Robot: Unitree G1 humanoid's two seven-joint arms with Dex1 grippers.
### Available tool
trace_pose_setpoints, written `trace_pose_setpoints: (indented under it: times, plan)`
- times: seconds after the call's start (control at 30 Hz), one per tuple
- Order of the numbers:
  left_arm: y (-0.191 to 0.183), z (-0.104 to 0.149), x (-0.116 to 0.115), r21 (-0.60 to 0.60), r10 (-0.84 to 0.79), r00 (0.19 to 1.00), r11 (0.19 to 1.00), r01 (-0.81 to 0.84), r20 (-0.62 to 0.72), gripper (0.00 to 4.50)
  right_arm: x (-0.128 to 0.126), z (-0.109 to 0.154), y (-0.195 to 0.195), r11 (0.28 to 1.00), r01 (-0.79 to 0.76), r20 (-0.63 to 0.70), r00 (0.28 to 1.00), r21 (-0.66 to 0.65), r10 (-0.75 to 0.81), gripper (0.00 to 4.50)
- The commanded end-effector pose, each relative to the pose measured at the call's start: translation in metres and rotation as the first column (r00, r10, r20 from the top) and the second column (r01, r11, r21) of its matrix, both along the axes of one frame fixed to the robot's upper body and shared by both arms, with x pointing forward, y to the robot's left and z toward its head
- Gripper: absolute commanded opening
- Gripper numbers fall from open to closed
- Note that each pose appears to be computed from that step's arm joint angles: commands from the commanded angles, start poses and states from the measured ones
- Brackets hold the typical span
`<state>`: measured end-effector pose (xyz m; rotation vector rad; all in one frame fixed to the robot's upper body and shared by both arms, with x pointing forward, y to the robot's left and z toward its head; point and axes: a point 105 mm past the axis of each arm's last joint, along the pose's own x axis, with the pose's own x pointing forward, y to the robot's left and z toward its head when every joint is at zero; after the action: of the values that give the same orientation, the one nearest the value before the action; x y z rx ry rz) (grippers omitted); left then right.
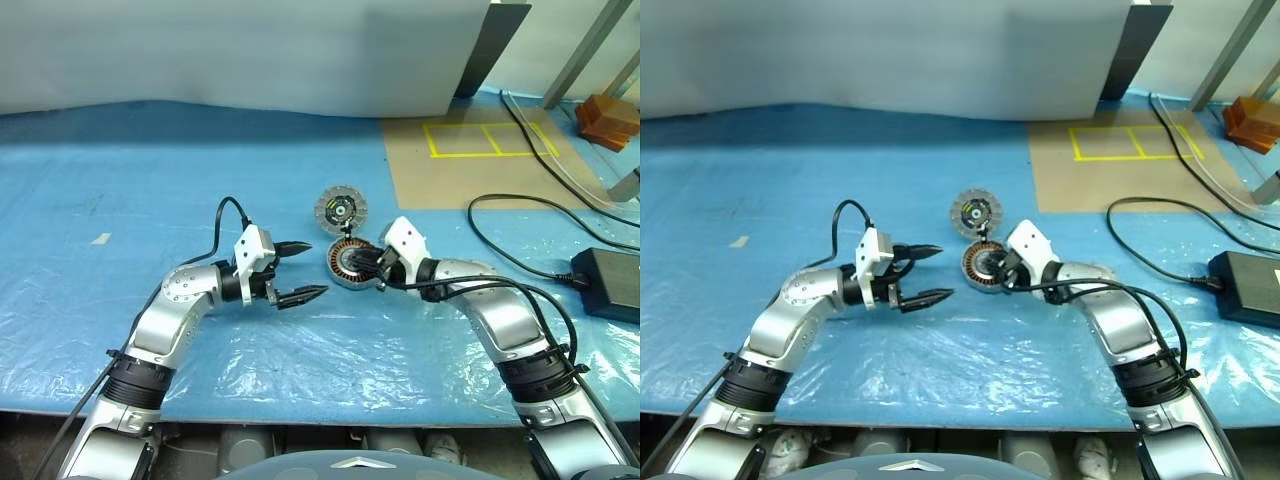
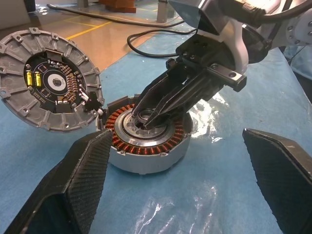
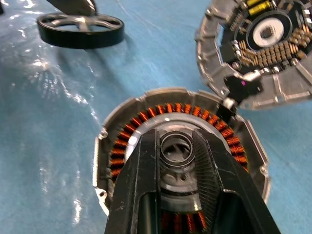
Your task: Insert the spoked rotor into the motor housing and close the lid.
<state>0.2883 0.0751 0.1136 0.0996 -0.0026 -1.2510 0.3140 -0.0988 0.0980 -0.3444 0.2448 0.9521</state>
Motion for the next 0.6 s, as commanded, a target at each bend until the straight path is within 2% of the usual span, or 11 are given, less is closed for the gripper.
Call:
trace_pose_setpoints:
  times: [0.03,0.23,0.6]
  plan:
    - [-0.002,0.007,-0.001,-0.009,-0.006,0.999,1.000,0.007,0.035,4.50,0.001,0.015,0.004,0.999,-0.032,0.053,0.998,0.003,0.032,0.59]
    - [-0.002,0.007,0.000,-0.009,0.003,0.999,1.000,-0.003,0.033,4.50,0.008,0.004,-0.005,1.000,0.002,0.037,0.999,-0.029,-0.001,0.59]
    - [-0.002,0.006,-0.002,-0.010,0.008,1.000,1.000,-0.008,0.028,4.50,0.006,-0.001,-0.001,0.999,-0.021,0.019,1.000,-0.026,0.022,0.59]
